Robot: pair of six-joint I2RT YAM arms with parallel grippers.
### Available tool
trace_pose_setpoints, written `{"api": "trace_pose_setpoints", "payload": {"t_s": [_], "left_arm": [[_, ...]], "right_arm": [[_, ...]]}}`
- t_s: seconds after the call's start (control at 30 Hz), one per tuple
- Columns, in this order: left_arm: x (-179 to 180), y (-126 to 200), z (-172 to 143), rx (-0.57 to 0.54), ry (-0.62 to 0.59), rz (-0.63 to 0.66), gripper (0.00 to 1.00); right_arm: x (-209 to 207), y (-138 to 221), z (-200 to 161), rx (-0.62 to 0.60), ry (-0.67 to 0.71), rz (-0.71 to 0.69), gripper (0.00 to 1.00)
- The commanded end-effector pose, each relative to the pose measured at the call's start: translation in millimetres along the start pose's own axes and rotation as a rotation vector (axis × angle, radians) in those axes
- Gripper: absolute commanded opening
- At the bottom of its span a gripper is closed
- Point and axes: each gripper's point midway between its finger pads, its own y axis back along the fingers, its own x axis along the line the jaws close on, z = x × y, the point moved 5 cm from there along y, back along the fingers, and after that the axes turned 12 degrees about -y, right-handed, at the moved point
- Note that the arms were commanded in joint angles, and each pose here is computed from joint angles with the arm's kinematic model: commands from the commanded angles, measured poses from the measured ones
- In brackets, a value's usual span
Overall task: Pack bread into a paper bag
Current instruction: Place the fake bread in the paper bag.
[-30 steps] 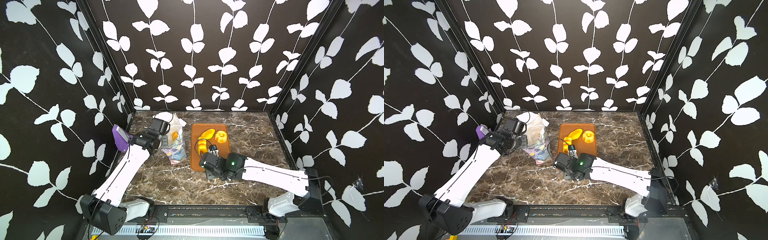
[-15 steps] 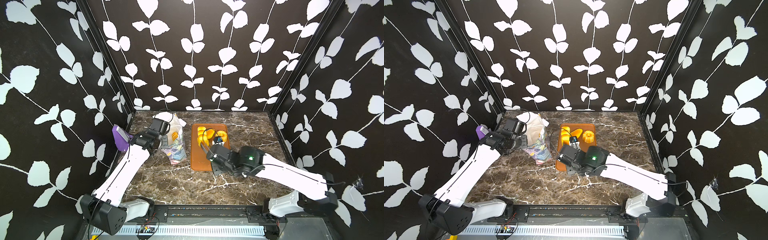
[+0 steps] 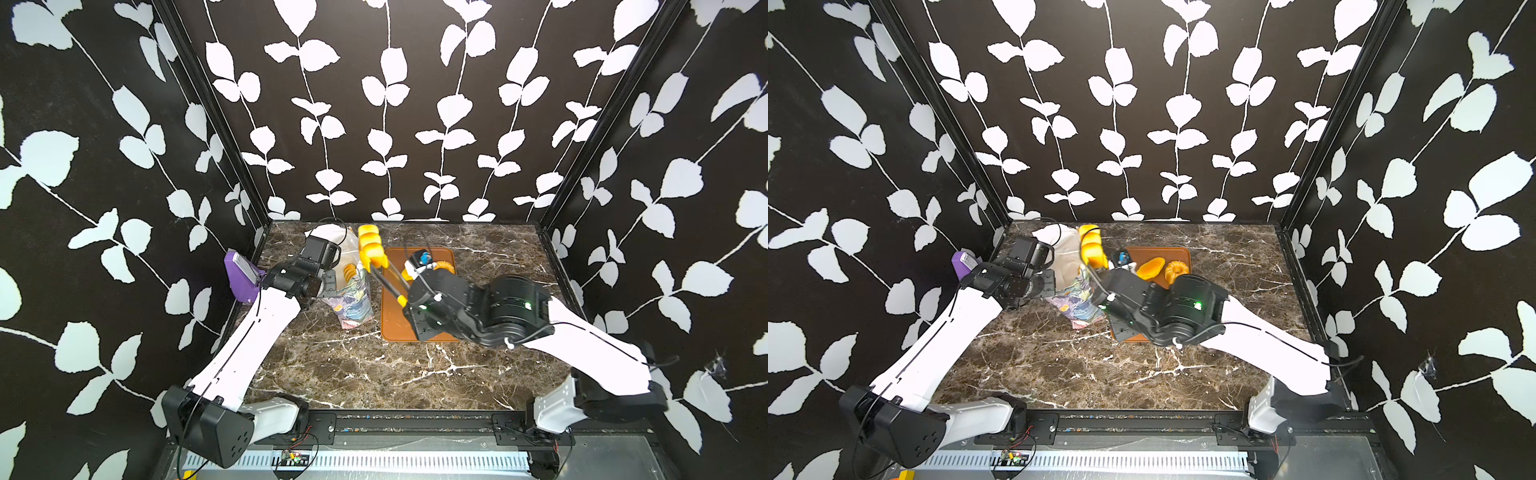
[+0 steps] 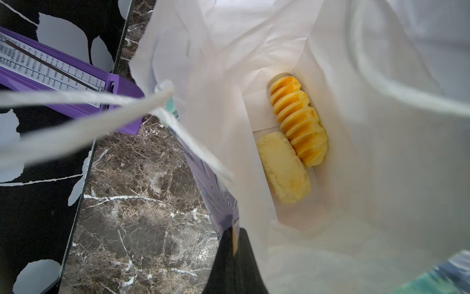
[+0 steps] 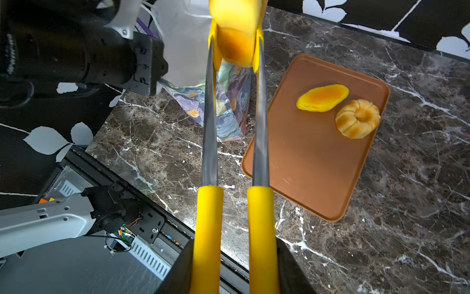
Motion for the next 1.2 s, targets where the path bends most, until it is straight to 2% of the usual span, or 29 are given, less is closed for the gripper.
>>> {"api": "trace_pose_setpoints", "payload": {"t_s": [0.0,0.3,0.7,1.17], "left_arm": [[2,5,3,-0.015,0.016,0.001,0.0],[3,5,1,-0.01,0.017,0.004,0.0],[3,5,-1,-0.004,0.016,0.004,0.0],[3,3,-2,0.001,0.014,0.007,0.0]], "right_arm": [[14,13,18,-0.073,0.032,0.047,0.0],[41,0,25,-0.059,0.079,0.1,0.0],[39,-70,-8,0.069,0.039,0.061,0.0],[32,-81,-3,0.064,0.015,0.049,0.0]]}}
